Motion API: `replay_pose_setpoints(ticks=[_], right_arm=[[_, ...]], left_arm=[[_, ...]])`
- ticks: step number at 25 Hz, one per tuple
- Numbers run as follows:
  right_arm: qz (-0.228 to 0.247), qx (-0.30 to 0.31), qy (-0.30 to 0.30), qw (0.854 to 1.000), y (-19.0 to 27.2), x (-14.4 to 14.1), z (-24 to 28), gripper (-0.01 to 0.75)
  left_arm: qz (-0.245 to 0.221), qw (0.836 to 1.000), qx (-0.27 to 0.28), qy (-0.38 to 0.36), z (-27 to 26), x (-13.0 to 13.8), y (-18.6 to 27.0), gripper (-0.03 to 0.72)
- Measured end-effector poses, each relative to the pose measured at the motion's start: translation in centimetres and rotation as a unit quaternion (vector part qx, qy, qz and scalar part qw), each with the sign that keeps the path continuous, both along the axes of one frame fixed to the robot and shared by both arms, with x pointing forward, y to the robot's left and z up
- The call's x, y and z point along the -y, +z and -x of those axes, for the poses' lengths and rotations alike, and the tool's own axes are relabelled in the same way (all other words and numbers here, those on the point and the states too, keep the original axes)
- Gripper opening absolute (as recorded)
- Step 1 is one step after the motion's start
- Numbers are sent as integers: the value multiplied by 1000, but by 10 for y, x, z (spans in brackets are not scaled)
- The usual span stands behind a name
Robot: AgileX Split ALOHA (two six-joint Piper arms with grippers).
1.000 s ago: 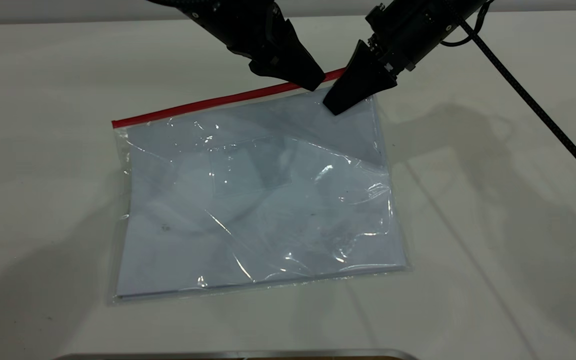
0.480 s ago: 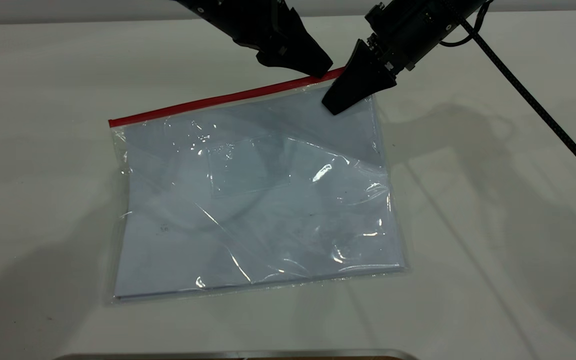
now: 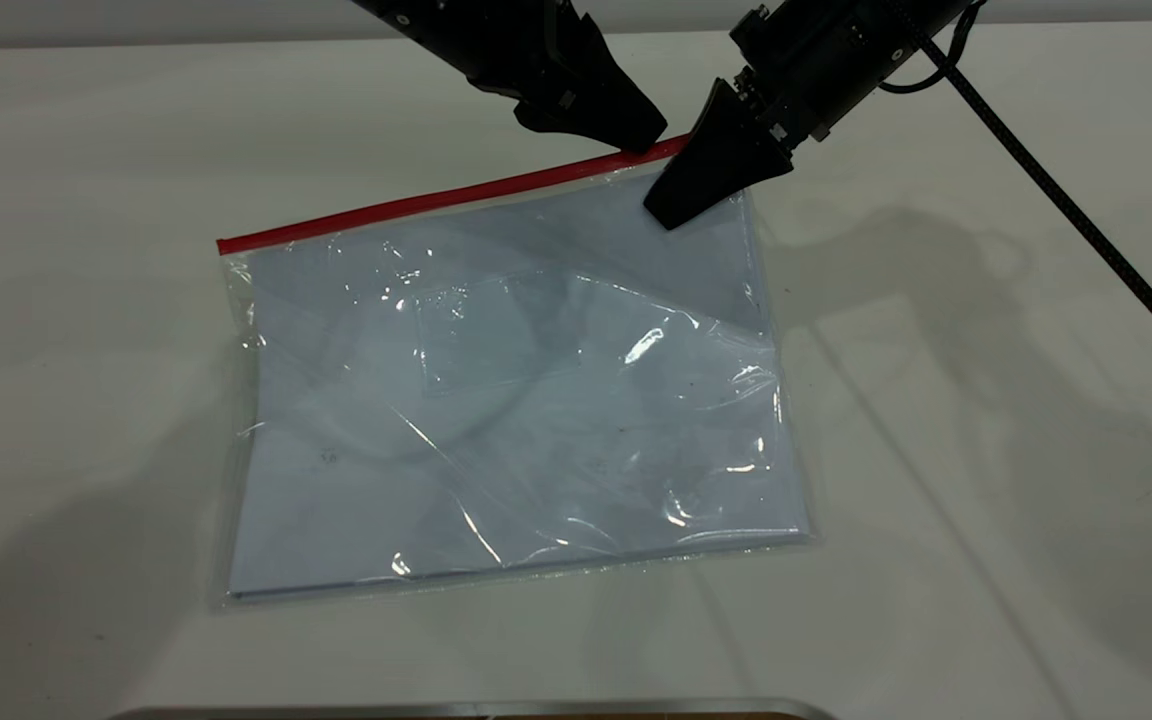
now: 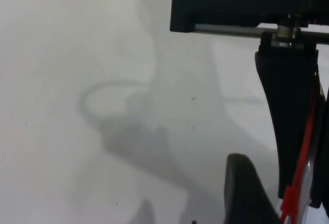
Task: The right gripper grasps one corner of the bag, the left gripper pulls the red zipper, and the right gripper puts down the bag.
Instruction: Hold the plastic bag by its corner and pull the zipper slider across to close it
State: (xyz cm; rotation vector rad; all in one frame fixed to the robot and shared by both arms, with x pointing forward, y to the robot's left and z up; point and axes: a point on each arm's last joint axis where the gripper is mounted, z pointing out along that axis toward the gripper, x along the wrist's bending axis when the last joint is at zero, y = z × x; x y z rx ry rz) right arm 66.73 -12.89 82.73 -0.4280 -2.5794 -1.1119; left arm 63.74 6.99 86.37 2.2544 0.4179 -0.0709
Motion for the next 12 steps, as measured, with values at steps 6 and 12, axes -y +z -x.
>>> replay_pose_setpoints(ticks=[6,12], right_arm=[[0,0,0,1000,0,0,0,34],[-1,-1,1,1000,0,0,0,34]], left_arm=[[2,1000,-9,4,0,0,-11,416],[14,1000,-7,11,-1,2,-10,310]])
